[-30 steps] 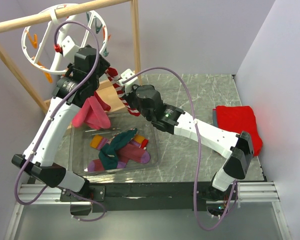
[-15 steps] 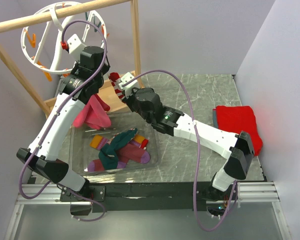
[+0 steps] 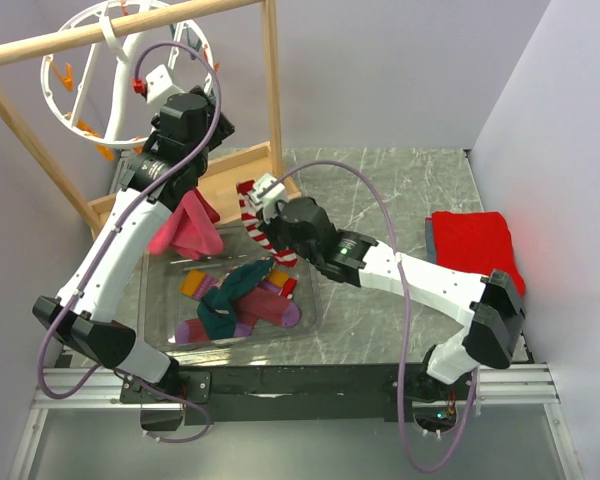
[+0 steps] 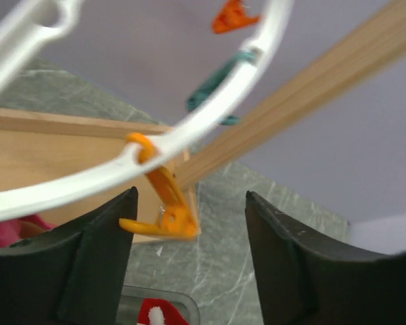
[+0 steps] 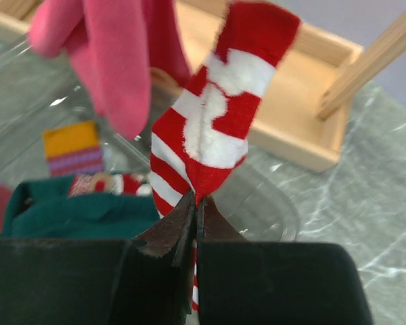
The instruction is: Remove the socks clipped to the hanger
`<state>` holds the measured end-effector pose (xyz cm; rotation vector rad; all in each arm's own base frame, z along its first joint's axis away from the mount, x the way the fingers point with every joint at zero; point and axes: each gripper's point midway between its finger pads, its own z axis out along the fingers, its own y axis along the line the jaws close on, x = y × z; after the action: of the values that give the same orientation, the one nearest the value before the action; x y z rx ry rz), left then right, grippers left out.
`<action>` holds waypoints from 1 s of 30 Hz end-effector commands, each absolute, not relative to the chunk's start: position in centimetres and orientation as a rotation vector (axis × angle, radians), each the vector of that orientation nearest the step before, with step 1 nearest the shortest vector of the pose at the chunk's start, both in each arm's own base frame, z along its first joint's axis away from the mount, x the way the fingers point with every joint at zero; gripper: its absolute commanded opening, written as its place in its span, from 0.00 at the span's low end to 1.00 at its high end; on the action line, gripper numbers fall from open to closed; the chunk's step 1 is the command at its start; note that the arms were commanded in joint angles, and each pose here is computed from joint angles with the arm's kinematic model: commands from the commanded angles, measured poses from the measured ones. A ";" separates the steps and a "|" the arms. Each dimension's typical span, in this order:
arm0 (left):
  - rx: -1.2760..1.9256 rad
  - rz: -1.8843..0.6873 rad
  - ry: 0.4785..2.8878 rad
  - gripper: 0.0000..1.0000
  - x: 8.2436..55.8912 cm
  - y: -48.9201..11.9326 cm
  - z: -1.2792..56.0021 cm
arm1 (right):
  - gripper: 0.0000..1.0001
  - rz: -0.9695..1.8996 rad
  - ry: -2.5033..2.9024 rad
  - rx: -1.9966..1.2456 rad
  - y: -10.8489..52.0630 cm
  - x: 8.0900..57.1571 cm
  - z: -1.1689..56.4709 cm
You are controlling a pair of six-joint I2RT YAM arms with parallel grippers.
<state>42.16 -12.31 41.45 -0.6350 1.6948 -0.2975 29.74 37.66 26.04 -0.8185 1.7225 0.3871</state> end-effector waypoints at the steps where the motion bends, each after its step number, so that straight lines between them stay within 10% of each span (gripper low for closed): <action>1: -0.433 -0.509 1.656 0.75 40.9 -15.6 45.0 | 0.00 0.515 1.691 -0.829 37.5 27.7 26.7; 8: -0.217 -0.668 1.671 0.96 38.7 -18.7 47.4 | 0.00 0.509 1.709 -0.933 37.0 26.5 23.2; 25: -0.212 -0.750 1.450 0.96 25.5 -12.3 52.4 | 0.00 0.342 1.696 -1.215 43.1 24.4 18.0; 30: -0.334 -0.668 1.464 0.94 22.9 -8.6 49.9 | 0.31 0.311 1.710 -1.317 46.0 21.8 16.1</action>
<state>23.72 -11.06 52.61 -0.2318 1.4259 -0.7531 23.08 45.43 17.12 -1.2468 1.7027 0.3832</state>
